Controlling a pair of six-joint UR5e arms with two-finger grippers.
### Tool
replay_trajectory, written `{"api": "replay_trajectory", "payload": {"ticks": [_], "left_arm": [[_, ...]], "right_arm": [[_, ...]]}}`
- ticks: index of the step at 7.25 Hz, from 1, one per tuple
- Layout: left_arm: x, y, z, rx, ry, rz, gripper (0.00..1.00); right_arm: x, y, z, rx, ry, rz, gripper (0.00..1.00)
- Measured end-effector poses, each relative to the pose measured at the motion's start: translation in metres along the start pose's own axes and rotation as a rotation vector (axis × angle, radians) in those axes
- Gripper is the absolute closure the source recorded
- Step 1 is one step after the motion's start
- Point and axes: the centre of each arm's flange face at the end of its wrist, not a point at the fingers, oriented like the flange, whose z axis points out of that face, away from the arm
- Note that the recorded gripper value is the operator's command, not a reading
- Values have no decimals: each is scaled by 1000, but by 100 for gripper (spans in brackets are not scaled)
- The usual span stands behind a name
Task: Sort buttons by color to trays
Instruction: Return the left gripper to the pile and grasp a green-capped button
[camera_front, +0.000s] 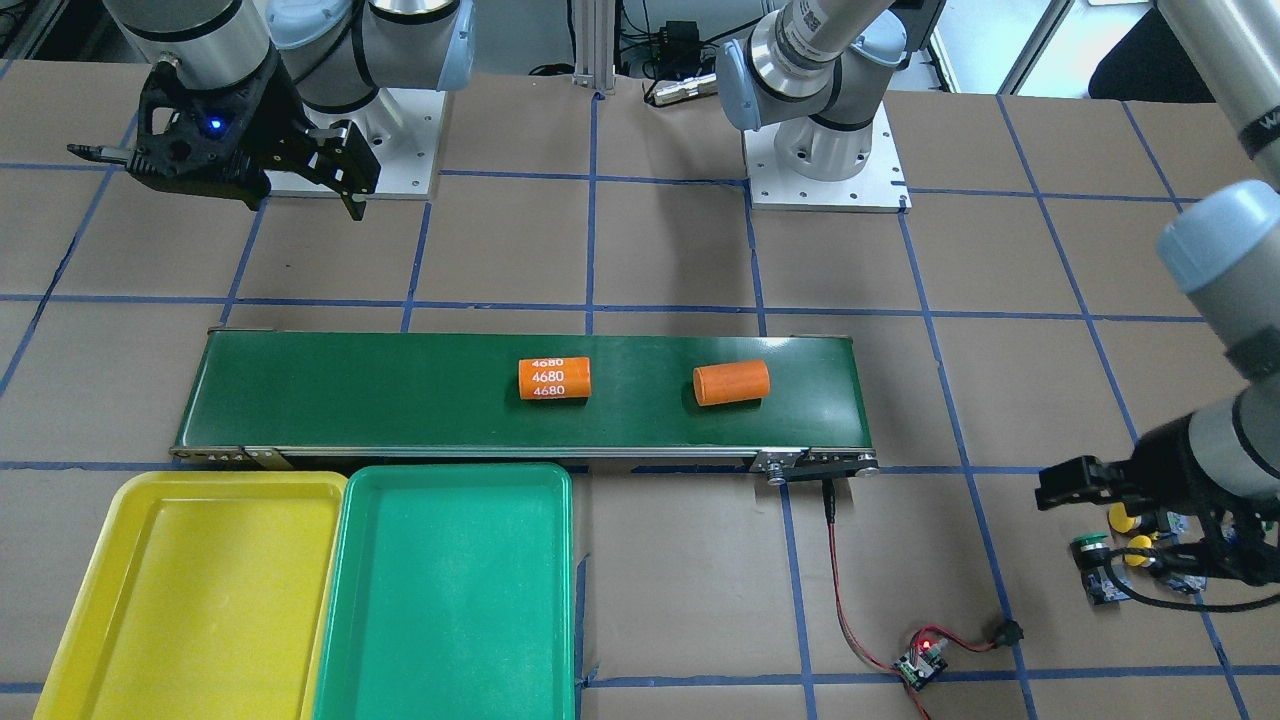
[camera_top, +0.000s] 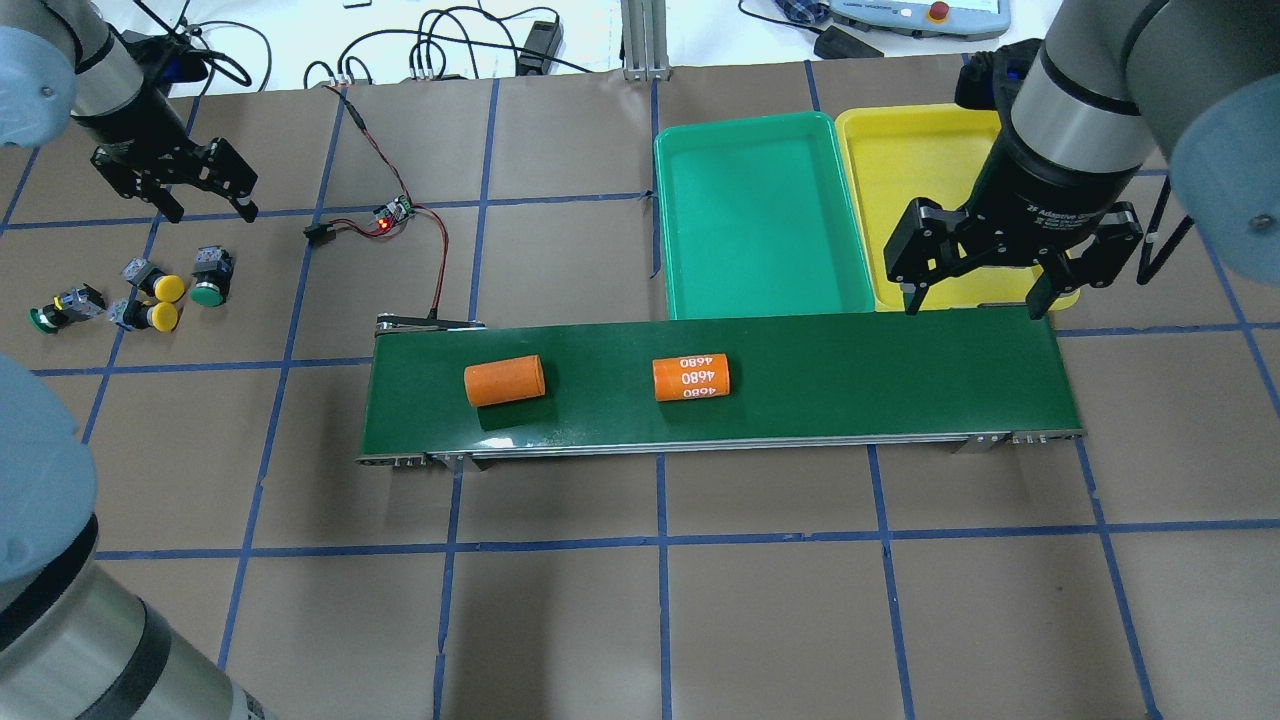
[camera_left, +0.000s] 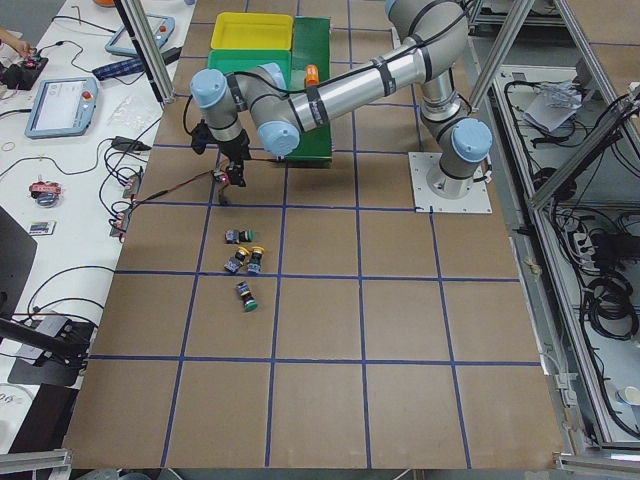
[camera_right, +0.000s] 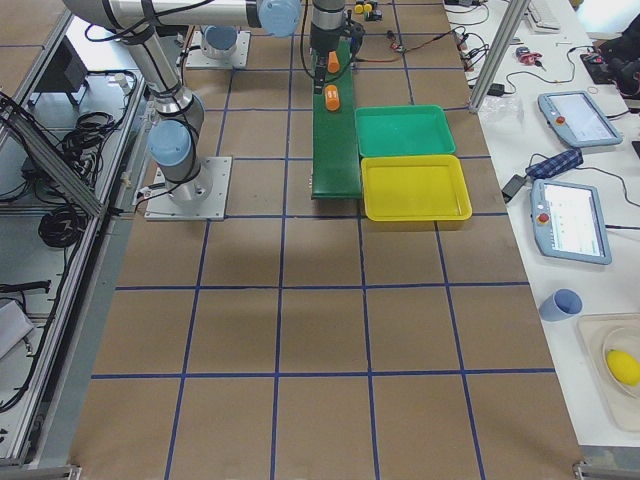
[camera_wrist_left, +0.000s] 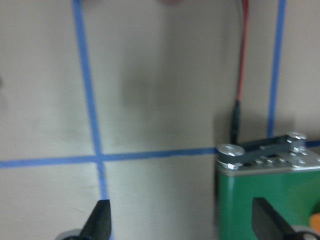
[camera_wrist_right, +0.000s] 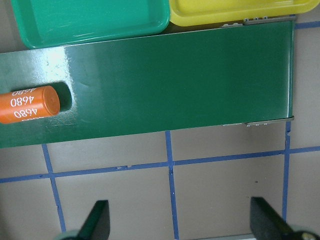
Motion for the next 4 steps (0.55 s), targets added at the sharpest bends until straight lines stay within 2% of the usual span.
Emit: {"api": "replay_trajectory", "payload": {"ticks": [2,4], "left_arm": [[-52,-31,40,43,-25,4,0],[-68,-40,70,38,-17,-3,0]], "right_arm": [[0,0,0,-1,0,0,0],[0,0,0,-1,0,0,0]]}}
